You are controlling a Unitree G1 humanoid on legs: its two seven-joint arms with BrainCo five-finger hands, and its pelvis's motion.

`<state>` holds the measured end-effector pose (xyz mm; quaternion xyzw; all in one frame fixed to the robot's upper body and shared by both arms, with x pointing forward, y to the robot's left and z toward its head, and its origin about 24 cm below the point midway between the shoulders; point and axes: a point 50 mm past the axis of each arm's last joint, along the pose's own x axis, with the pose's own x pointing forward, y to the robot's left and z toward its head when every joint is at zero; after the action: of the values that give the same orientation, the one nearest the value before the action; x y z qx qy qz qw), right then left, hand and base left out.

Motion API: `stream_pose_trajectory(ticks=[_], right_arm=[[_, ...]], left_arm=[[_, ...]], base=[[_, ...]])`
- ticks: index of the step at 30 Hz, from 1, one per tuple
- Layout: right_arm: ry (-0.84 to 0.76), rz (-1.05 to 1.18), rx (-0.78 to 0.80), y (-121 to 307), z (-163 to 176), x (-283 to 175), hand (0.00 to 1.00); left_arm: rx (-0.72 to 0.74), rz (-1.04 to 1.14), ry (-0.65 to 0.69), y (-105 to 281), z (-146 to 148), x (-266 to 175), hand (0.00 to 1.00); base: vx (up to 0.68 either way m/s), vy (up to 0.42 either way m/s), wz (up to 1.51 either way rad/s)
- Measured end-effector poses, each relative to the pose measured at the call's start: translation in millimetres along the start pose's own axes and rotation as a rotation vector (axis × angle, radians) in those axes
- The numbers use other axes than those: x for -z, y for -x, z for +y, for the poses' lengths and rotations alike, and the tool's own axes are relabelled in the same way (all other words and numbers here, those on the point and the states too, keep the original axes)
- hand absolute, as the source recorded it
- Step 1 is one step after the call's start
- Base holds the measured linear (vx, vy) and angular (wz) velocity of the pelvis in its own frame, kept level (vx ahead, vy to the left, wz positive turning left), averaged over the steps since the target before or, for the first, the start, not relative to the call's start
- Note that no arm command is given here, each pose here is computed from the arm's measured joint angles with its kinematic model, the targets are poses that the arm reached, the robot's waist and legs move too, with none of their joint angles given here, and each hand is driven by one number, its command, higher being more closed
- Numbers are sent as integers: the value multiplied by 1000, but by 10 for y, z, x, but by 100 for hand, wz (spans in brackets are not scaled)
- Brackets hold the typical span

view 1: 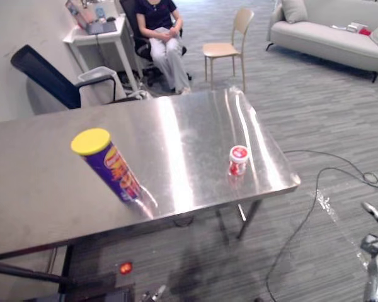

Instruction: Put the gum and the chips on the shelf.

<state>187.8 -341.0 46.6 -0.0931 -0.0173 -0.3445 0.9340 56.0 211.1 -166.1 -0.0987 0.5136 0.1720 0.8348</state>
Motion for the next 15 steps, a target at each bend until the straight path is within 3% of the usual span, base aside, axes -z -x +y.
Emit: stream_pose_trajectory(ticks=[6,15], right_arm=[[51,-203,-202,133,183,-427,0],[18,-241,-492,306,556,-489,0]], left_arm=[[15,3,-16,4,9,5,0],[33,19,-66,21,49,45,0]], base=[[-67,-32,6],[-18,-8,14]])
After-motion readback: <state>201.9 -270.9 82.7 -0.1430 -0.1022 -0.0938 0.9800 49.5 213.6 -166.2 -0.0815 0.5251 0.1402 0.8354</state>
